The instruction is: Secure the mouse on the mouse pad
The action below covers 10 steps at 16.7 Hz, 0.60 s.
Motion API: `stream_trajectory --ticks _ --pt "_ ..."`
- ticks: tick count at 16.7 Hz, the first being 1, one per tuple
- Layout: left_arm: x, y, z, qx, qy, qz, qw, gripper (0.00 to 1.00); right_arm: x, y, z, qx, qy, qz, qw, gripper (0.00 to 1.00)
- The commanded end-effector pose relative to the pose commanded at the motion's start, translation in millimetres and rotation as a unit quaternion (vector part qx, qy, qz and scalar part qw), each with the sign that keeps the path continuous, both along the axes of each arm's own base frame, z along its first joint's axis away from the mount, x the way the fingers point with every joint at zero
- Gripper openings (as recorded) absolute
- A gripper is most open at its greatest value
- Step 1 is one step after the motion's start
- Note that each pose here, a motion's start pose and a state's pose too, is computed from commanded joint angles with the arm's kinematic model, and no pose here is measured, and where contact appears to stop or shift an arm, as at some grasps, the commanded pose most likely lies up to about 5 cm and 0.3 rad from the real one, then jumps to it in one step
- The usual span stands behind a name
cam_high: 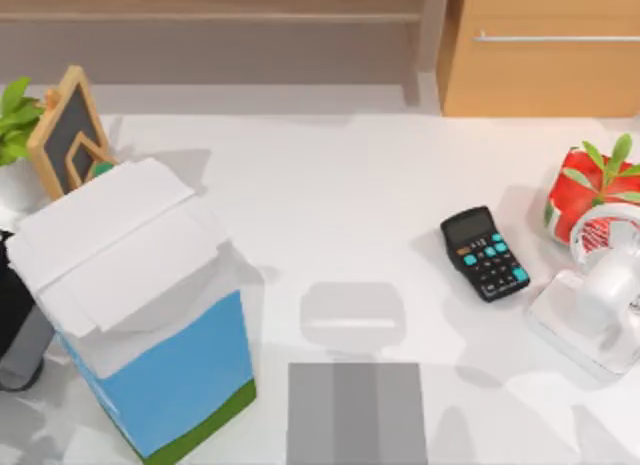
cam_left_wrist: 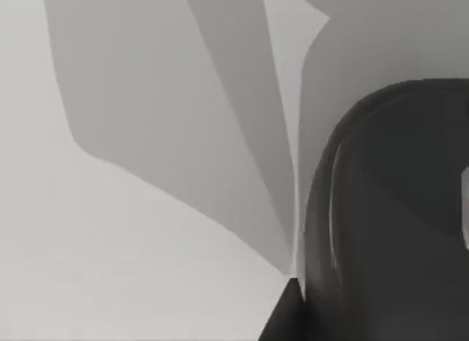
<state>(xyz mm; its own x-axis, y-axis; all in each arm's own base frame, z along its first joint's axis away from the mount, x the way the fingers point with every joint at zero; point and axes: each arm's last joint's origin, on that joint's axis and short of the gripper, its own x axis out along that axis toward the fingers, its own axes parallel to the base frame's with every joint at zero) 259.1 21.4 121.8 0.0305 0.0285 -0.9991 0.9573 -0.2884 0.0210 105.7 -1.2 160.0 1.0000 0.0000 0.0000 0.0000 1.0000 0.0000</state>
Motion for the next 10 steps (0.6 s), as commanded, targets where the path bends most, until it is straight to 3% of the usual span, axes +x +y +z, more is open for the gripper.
stream_trajectory --ticks 10 --pt "-3 -1 84 0.001 0.008 0.004 1.000 0.00 0 0 0 0.000 0.000 0.000 1.000 1.00"
